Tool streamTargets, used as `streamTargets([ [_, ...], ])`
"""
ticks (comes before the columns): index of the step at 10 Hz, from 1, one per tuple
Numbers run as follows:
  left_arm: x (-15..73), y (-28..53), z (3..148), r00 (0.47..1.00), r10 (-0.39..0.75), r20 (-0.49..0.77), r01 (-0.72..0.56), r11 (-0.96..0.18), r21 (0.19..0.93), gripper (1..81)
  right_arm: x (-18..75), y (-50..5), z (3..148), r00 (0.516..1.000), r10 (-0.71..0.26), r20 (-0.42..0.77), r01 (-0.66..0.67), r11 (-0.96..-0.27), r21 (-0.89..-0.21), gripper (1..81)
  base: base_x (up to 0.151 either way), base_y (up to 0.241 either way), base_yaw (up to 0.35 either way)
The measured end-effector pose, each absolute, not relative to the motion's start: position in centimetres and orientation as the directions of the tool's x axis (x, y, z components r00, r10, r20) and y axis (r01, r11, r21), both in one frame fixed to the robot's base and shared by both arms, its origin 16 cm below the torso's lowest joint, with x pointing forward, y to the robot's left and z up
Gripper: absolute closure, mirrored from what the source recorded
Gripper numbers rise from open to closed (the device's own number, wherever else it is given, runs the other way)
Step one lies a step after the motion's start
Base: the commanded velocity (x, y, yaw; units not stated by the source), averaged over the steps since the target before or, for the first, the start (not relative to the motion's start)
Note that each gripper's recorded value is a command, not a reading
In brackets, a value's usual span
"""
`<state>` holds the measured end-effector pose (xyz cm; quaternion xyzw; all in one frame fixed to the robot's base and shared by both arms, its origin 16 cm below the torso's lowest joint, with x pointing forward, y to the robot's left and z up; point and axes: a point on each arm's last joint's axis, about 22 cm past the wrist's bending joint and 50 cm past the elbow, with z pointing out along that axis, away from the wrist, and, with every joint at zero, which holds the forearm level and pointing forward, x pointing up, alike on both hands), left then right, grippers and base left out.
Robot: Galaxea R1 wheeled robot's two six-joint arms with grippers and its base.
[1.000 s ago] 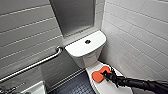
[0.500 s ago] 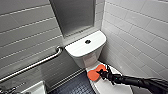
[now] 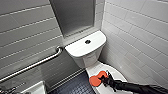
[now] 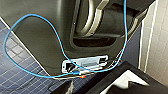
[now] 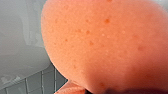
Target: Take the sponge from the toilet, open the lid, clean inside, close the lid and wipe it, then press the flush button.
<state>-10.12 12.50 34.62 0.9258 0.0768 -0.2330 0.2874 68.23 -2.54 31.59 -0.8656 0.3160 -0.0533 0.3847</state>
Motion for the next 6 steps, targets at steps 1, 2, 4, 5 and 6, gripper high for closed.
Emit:
streamTargets([
  [1, -10.1, 12.5, 34.6, 0.879, 0.008, -0.476, 0.276, -0.823, 0.496, 1.0, 67.8, -2.7, 31.2, 0.796, -0.586, -0.152, -0.508, -0.509, -0.695, 81.1, 0.0, 0.0, 0.0],
  [2, -10.1, 12.5, 34.6, 0.88, 0.008, -0.476, 0.276, -0.823, 0.496, 1.0, 67.7, -3.1, 31.1, 0.797, -0.585, -0.151, -0.507, -0.511, -0.694, 81.1, 0.0, 0.0, 0.0],
  [4, -10.1, 12.5, 34.6, 0.88, 0.008, -0.476, 0.276, -0.823, 0.497, 1.0, 64.7, -3.6, 31.0, 0.8, -0.567, -0.195, -0.524, -0.503, -0.687, 81.1, 0.0, 0.0, 0.0],
  [5, -10.1, 12.5, 34.6, 0.879, 0.008, -0.476, 0.276, -0.823, 0.497, 1.0, 62.2, -4.6, 30.5, 0.803, -0.552, -0.226, -0.537, -0.505, -0.676, 81.1, 0.0, 0.0, 0.0],
  [6, -10.1, 12.5, 34.6, 0.88, 0.008, -0.475, 0.276, -0.823, 0.497, 1.0, 60.0, -5.8, 30.3, 0.803, -0.54, -0.252, -0.549, -0.506, -0.665, 81.1, 0.0, 0.0, 0.0],
])
